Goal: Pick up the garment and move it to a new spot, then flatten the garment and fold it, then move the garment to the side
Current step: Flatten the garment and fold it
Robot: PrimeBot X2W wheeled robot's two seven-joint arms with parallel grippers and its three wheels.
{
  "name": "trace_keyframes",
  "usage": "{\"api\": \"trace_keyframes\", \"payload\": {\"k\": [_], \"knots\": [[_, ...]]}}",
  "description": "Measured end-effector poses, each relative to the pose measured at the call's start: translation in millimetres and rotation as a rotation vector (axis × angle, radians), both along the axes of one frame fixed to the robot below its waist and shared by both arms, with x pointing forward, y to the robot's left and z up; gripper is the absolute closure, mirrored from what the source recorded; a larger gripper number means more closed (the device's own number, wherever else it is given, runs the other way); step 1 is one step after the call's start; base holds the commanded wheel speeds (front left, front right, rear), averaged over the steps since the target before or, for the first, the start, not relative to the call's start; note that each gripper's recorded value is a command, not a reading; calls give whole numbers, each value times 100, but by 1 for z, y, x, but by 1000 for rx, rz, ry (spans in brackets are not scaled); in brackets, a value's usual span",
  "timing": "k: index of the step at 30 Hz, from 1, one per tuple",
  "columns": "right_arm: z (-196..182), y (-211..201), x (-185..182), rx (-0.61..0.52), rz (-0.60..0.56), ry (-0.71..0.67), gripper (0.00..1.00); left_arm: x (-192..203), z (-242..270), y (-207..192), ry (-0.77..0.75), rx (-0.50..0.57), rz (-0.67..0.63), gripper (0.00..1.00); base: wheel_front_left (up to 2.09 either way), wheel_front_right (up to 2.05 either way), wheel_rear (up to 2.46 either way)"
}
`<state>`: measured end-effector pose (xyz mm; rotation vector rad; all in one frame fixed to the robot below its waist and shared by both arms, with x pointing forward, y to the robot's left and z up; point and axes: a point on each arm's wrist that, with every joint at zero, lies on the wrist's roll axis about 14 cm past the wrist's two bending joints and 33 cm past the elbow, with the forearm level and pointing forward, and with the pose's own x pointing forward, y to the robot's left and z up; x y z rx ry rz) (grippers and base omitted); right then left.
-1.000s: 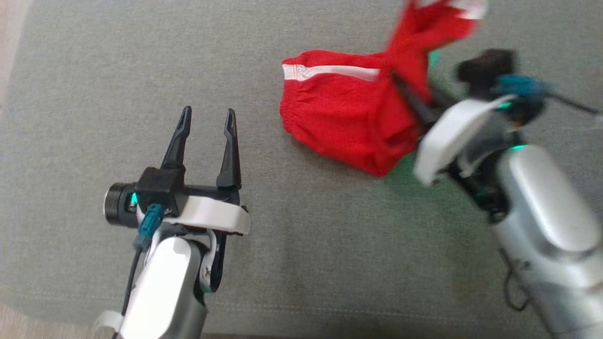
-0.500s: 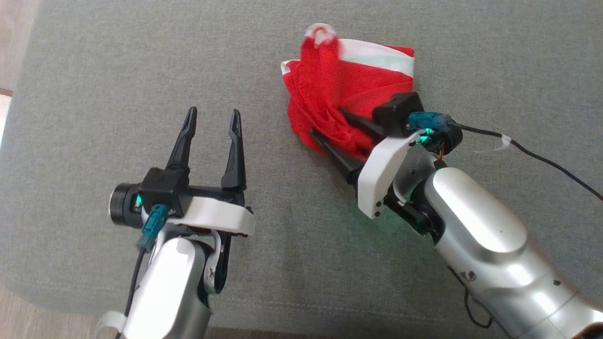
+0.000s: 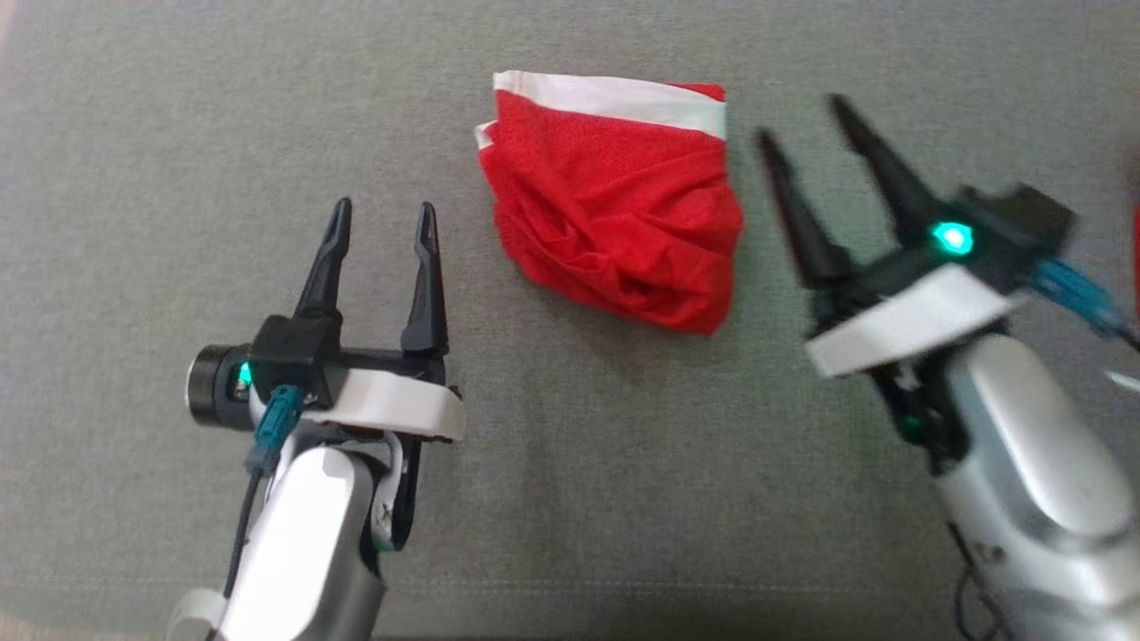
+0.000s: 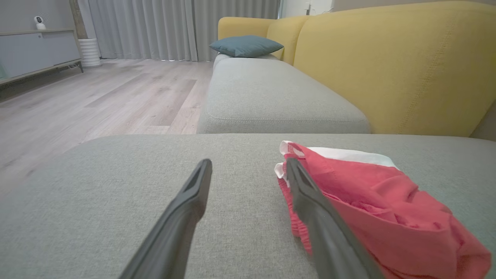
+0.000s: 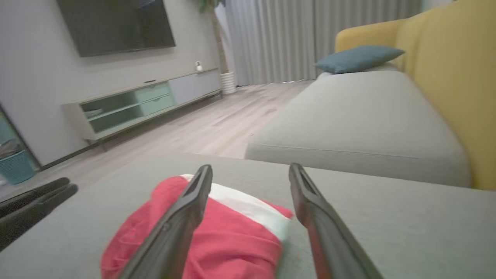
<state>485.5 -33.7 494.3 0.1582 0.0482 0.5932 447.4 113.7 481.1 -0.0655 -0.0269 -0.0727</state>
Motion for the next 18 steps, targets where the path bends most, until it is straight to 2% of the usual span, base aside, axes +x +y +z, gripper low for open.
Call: {"api": "trace_keyframes", "payload": {"k": [1,7,12,18], "knots": [[-1,-30,-1,0,-91,-6,0,1,0,-2,-2,4,-10,0,0,0,0],[-10,-106,-19,-26,-328,12,0,5,1,-9,-13,22,-38,0,0,0,0],[-14,-133,-45,-51,-420,44,0,-3,-3,-7,-2,39,-39,0,0,0,0],[-5,-137,-57,-49,-445,40,0,-8,-1,-8,-4,43,-45,0,0,0,0]]}}
